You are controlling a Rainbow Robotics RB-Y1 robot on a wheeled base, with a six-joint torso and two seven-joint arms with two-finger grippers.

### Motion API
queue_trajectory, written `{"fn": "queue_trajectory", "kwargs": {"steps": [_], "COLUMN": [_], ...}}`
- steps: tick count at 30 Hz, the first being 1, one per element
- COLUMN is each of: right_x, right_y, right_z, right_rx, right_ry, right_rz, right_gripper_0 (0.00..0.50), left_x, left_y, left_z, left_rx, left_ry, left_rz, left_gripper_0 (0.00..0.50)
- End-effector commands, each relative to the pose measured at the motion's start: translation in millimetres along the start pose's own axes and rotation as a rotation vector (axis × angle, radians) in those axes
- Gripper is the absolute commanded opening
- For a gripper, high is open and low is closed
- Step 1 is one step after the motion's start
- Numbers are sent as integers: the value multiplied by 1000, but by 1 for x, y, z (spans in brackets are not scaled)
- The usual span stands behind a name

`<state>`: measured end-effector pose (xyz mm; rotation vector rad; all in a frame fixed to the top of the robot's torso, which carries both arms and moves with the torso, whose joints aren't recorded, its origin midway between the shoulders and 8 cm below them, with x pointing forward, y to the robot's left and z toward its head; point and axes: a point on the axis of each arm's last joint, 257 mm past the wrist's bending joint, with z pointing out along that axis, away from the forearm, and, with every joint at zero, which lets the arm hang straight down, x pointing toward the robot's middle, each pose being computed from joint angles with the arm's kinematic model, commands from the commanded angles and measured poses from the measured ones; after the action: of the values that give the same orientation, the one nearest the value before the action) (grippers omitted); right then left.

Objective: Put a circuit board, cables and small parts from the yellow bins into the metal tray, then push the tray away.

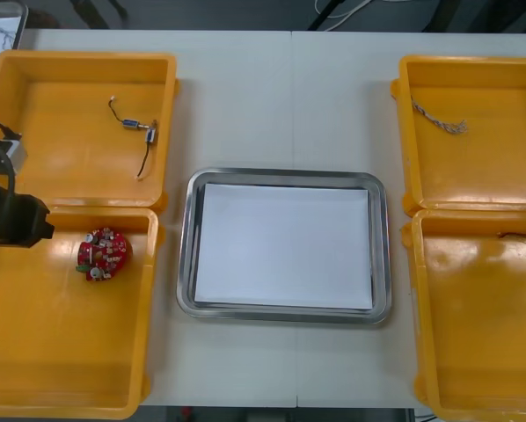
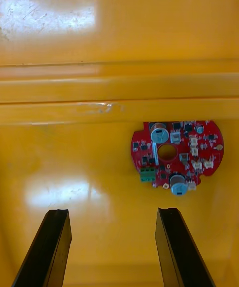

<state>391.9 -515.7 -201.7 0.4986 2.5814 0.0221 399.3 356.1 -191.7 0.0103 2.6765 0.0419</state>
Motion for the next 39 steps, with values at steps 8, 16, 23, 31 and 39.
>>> {"fn": "queue_trajectory", "kwargs": {"steps": [8, 16, 23, 31, 39], "right_x": [-19, -2, 10, 22, 35], "right_y": [14, 20, 23, 28, 28], "right_z": [7, 26, 39, 52, 67], "right_rx": [27, 11, 8, 16, 19], "right_ry": [-51, -9, 20, 47, 46], "right_rz": [189, 338, 447, 506, 524], "right_gripper_0": [462, 462, 463, 463, 460], "left_x": [13, 22, 35, 45, 49], "left_y": [-37, -55, -67, -74, -83], "left_z": [37, 49, 62, 68, 74], "left_rx": [35, 50, 79, 95, 116], "left_ry": [-65, -57, -63, -53, -63], "left_rz": [-38, -39, -51, -58, -69], "left_gripper_0": [500, 500, 500, 500, 500]}}
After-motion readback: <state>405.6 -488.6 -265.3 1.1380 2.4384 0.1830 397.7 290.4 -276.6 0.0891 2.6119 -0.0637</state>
